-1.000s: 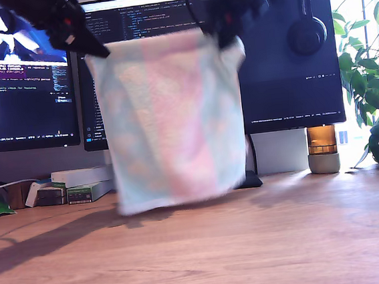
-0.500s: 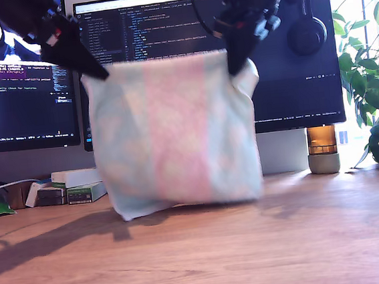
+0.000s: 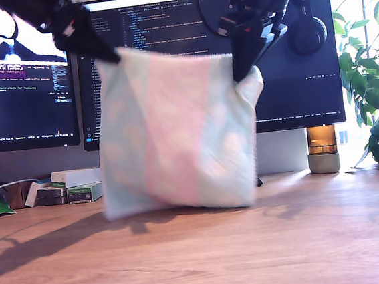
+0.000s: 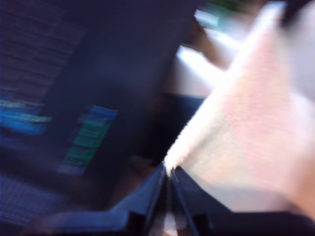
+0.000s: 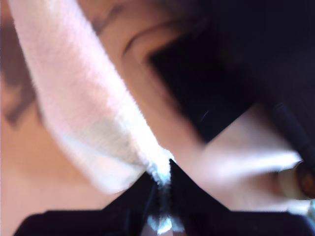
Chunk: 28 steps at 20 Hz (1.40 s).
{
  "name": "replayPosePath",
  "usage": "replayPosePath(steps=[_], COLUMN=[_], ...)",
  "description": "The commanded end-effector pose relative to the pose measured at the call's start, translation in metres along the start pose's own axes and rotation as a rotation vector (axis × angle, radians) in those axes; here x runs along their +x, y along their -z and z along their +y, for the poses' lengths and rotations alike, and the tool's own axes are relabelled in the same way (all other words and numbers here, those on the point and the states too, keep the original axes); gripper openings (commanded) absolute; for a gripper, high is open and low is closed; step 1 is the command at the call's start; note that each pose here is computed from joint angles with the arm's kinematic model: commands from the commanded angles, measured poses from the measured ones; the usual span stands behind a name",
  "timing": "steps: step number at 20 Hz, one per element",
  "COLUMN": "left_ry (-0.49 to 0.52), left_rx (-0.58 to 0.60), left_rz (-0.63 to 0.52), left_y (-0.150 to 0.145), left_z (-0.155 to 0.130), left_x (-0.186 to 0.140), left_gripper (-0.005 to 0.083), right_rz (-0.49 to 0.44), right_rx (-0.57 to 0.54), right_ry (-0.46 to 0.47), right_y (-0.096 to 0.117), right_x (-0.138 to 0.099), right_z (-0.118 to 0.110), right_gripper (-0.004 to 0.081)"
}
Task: Fold the tea towel to a neat square and place it to the right
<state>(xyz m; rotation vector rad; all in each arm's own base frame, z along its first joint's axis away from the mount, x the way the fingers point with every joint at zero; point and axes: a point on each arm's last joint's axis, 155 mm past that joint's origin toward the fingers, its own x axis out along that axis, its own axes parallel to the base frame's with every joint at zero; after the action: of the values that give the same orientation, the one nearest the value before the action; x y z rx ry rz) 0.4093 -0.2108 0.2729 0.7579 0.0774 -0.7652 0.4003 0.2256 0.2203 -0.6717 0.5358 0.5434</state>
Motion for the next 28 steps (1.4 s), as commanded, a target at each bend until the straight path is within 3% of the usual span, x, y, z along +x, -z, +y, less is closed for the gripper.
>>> replayPosePath(steps=[1, 3, 6, 8, 11, 14, 17, 22, 28], left_ry=[-0.026, 0.009, 0.170, 0.240, 0.267, 0.389, 0.527, 0.613, 0.743], left_rx=[-0.008, -0.075, -0.152, -0.164, -0.162, -0.255, -0.339, -0.424, -0.474], left_rz=[0.020, 0.061, 0.145, 0.152, 0.150, 0.173, 0.250, 0.378, 0.521], left_y=[0.020, 0.037, 0.059, 0.053, 0.040, 0.037, 0.044, 0.056, 0.070], left_z=[0.008, -0.001, -0.044, -0.063, -0.070, -0.099, -0.136, -0.169, -0.234], left_x=[0.019, 0.028, 0.027, 0.019, 0.003, -0.014, -0.030, -0.046, -0.068], left_gripper=[-0.0024, -0.0024, -0.0024, -0.0024, -0.0024, -0.0024, -0.0024, -0.0023, -0.0023], right_rz=[-0.009, 0.005, 0.043, 0.079, 0.152, 0.190, 0.241, 0.303, 0.482], right_rx=[0.016, 0.013, 0.001, -0.004, -0.006, -0.007, 0.023, 0.084, 0.061], right_ry=[0.015, 0.005, -0.028, -0.055, -0.140, -0.197, -0.301, -0.404, -0.535], right_y=[0.000, 0.003, 0.013, 0.024, 0.044, 0.055, 0.068, 0.083, 0.138], right_x=[0.003, 0.003, 0.002, 0.002, -0.002, -0.005, -0.014, -0.024, -0.038], right_z=[-0.001, 0.001, 0.008, 0.013, 0.028, 0.040, 0.061, 0.085, 0.142], right_gripper=[-0.0013, -0.0013, -0.0013, -0.0013, -0.0013, -0.0013, -0.0013, -0.0013, -0.0013])
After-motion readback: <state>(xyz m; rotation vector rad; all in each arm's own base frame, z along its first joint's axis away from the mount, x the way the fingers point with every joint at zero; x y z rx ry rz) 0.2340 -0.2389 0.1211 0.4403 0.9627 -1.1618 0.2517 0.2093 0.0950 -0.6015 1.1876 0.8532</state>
